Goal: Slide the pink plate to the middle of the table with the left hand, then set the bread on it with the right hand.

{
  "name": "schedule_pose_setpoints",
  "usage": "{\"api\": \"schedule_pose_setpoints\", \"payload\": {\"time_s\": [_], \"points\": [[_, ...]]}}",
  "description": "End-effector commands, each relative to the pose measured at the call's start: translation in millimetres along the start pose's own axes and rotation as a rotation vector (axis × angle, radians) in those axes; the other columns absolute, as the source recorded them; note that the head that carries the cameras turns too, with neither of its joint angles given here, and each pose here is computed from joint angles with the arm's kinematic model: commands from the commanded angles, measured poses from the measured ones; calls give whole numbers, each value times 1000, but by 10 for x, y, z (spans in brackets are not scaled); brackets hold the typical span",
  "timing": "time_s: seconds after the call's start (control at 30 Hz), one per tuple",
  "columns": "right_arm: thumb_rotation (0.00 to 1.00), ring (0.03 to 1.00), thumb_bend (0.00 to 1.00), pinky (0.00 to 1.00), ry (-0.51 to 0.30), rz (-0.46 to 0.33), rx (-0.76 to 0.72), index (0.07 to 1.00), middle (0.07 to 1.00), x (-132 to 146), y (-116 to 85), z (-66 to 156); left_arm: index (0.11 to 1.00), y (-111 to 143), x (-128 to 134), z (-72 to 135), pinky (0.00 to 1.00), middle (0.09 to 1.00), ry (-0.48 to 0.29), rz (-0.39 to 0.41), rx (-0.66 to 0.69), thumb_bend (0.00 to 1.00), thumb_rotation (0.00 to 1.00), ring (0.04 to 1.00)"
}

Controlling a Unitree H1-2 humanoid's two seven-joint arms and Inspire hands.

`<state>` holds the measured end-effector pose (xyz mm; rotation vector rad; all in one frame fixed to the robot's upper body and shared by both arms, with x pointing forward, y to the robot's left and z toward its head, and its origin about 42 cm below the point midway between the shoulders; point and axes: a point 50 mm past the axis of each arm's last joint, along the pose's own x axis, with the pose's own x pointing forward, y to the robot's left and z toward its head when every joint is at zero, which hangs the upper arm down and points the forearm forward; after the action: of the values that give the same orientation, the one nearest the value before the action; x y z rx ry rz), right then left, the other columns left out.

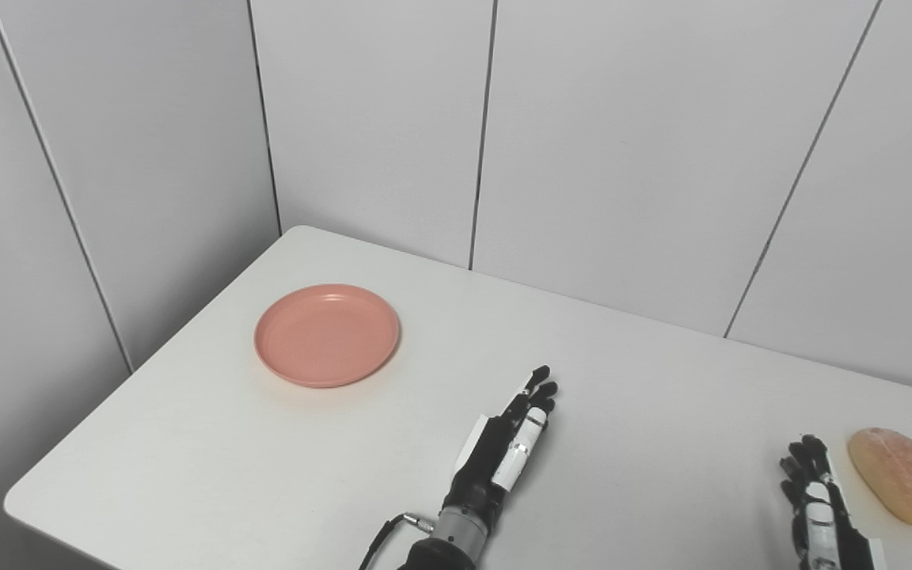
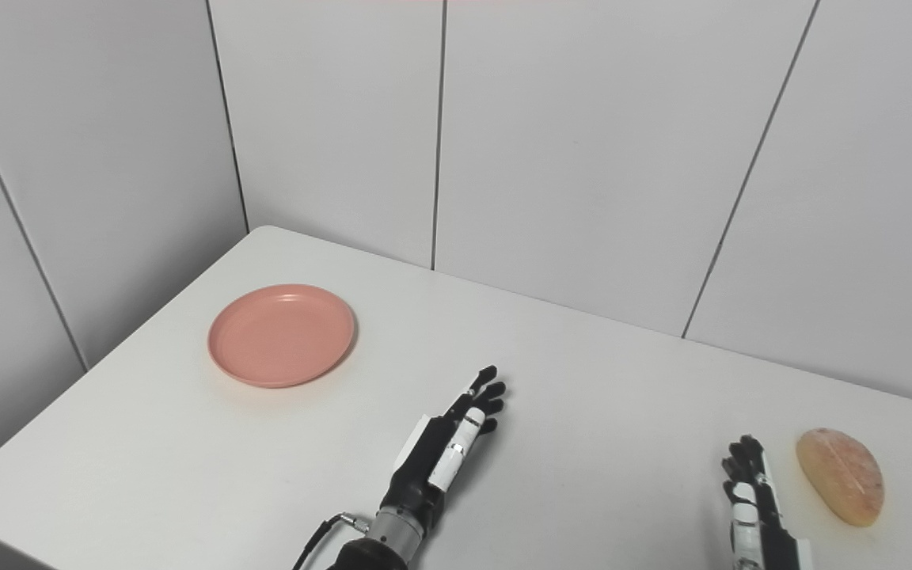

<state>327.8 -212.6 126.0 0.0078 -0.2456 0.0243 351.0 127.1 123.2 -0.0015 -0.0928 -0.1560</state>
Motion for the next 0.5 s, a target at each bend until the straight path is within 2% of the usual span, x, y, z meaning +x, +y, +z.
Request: {"api": "schedule_pose_setpoints", "payload": {"time_s": [0.0, 0.4, 0.47], "points": [[1000, 955, 127, 990, 36, -11, -3, 954, 955, -151, -72, -105, 932, -150, -146, -263, 915, 938, 88, -32, -30, 324, 997, 931], [1000, 953, 98, 989, 44, -11, -5, 958, 953, -158, -21, -56, 930, -99, -141, -184, 917, 935, 76, -38, -42, 324, 1000, 927], [1000, 957, 100, 990, 46, -11, -2, 960, 956, -158, -16, -56, 932, -86, -135, -147, 930, 939, 65, -42, -54, 352, 996, 931]]}}
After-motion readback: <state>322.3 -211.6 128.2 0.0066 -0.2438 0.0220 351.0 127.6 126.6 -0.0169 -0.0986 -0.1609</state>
